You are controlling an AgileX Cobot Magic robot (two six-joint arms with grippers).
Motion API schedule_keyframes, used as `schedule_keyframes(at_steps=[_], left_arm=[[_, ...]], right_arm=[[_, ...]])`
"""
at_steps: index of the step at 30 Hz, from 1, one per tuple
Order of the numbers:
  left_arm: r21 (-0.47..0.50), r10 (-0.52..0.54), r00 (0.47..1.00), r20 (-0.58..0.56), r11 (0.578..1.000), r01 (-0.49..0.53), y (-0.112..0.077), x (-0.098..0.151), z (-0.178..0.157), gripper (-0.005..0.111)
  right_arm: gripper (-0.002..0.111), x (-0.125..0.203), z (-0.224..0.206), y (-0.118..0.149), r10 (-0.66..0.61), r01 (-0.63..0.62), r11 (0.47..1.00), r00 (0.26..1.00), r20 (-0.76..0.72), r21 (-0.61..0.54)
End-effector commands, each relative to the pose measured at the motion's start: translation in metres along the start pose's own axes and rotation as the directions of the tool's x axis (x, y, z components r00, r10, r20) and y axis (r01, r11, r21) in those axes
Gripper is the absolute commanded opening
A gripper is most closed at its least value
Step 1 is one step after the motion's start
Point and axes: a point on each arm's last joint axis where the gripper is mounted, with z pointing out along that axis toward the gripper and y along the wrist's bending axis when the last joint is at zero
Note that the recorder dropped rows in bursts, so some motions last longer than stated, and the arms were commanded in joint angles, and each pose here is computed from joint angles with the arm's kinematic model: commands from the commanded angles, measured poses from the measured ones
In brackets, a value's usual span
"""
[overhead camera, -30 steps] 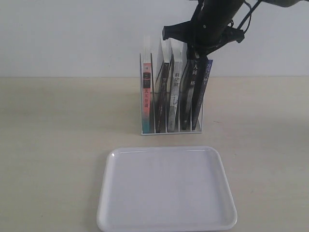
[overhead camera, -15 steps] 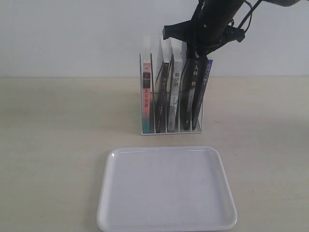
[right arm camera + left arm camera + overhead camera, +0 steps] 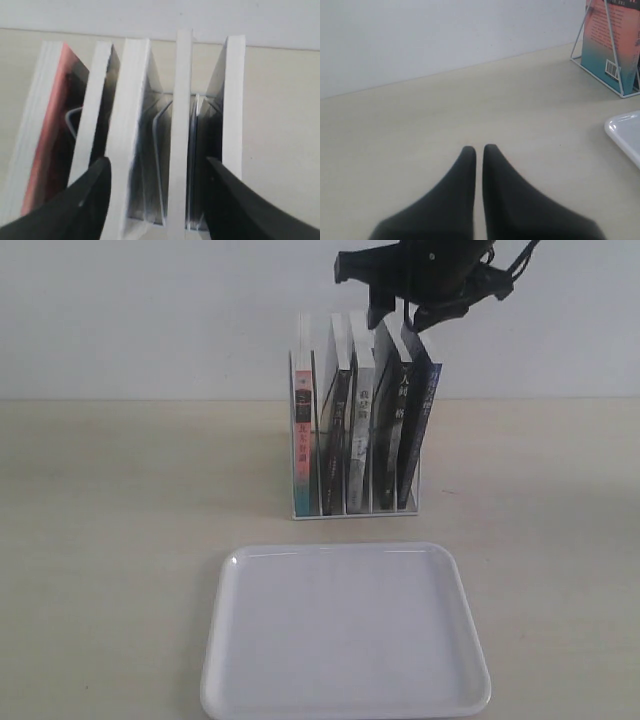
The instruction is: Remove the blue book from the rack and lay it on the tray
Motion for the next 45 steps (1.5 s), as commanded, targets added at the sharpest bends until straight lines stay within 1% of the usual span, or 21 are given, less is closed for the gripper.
schedule_keyframes(at_steps=[1, 6, 8, 15, 19, 26, 32, 34, 38, 45], left_arm=[[0.010, -0.016, 1.000, 0.014, 1.000, 0.016, -0.001, -0.001, 0.000, 0.005], [0.010, -0.016, 1.000, 0.014, 1.000, 0.016, -0.001, -0.001, 0.000, 0.005], [0.010, -0.016, 1.000, 0.014, 1.000, 0.016, -0.001, -0.001, 0.000, 0.005], [0.010, -0.016, 1.000, 0.014, 1.000, 0.016, -0.001, -0.001, 0.000, 0.005], [0.010, -0.016, 1.000, 0.014, 1.000, 0.016, -0.001, -0.001, 0.000, 0.005], [0.010, -0.016, 1.000, 0.014, 1.000, 0.016, -0.001, -0.001, 0.000, 0.005], [0.010, -0.016, 1.000, 0.014, 1.000, 0.016, -0.001, -0.001, 0.000, 0.005], [0.010, -0.016, 1.000, 0.014, 1.000, 0.016, -0.001, -0.001, 0.000, 0.005], [0.010, -0.016, 1.000, 0.014, 1.000, 0.016, -0.001, -0.001, 0.000, 0.005], [0.010, -0.016, 1.000, 0.014, 1.000, 0.016, -0.001, -0.001, 0.000, 0.005]], right_arm=[[0.052, -0.011, -0.051, 0.002, -0.019, 0.021, 1.000, 0.996, 0.086, -0.018], [0.052, -0.010, -0.078, 0.008, -0.059, 0.061, 0.998, 0.993, 0.099, -0.019], [0.052, -0.007, -0.081, 0.017, -0.084, 0.087, 0.996, 0.992, 0.095, -0.029], [0.052, 0.005, -0.072, 0.061, -0.152, 0.165, 0.982, 0.980, 0.125, -0.098], [0.052, 0.009, -0.060, 0.075, -0.151, 0.168, 0.979, 0.979, 0.140, -0.119], [0.052, 0.011, -0.033, 0.081, -0.135, 0.150, 0.981, 0.983, 0.126, -0.119], [0.052, 0.012, -0.011, 0.096, -0.154, 0.164, 0.979, 0.985, 0.083, -0.122], [0.052, 0.012, -0.002, 0.096, -0.163, 0.169, 0.980, 0.985, 0.062, -0.102], [0.052, 0.012, 0.009, 0.090, -0.172, 0.174, 0.985, 0.984, 0.050, -0.018], [0.052, 0.013, 0.020, 0.092, -0.147, 0.149, 0.988, 0.987, 0.056, -0.026]])
